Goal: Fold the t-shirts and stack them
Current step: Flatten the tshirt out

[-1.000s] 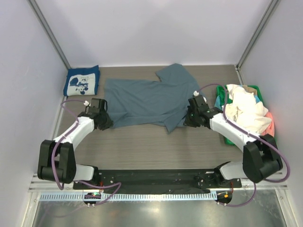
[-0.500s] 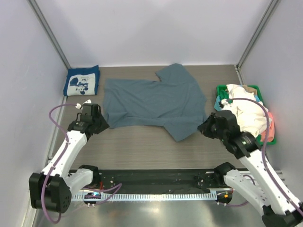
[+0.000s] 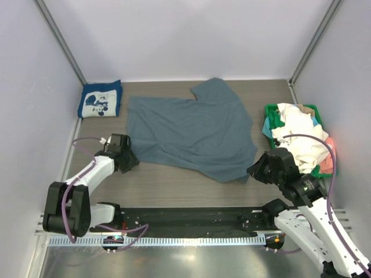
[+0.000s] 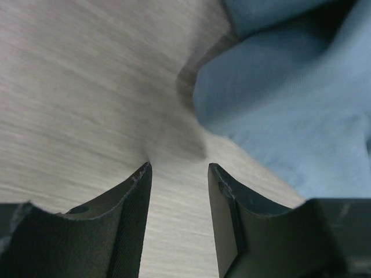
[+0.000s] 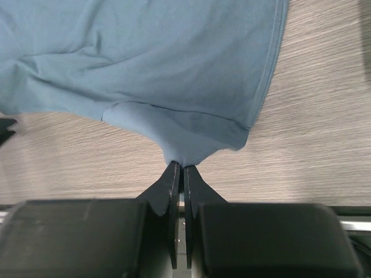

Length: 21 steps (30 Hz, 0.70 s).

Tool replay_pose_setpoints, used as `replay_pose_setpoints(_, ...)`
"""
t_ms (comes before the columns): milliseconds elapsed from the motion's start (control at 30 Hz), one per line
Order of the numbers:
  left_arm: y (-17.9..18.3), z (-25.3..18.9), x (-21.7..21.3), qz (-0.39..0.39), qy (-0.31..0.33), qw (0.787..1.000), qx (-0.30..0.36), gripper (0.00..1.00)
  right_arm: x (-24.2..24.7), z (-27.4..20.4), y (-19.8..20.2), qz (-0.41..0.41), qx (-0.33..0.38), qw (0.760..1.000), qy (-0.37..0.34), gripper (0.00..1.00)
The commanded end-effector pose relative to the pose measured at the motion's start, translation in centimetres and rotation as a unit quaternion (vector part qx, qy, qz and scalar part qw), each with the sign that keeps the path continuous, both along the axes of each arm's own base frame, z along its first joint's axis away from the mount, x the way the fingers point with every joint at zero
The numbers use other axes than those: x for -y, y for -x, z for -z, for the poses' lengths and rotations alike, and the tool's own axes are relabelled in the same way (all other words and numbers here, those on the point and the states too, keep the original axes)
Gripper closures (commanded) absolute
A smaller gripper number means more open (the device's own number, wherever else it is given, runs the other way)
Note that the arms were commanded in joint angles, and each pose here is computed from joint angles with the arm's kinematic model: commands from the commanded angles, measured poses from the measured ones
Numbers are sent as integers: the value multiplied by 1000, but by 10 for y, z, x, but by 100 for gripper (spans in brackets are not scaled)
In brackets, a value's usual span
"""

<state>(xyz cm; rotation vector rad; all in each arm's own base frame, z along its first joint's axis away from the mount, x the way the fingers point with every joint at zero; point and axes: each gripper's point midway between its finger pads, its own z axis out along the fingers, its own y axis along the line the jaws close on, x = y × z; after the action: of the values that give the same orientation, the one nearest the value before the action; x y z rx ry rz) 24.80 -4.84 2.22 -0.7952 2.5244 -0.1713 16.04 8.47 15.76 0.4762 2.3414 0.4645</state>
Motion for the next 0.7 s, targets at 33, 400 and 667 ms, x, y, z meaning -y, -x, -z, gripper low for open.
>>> replay_pose_setpoints(33, -49, -11, 0, -8, -6, 998, 62, 55, 2, -18, -11, 6, 22, 1000, 9, 99)
replay_pose_setpoints(400, -84, -9, -2, 8, -31, 998, 50, 84, -3, -20, -26, 3, 18, 1000, 21, 99)
replay_pose_setpoints(667, -48, -67, -3, 32, -33, 999, 24, 100, 9, -37, -24, 30, 40, 998, 26, 99)
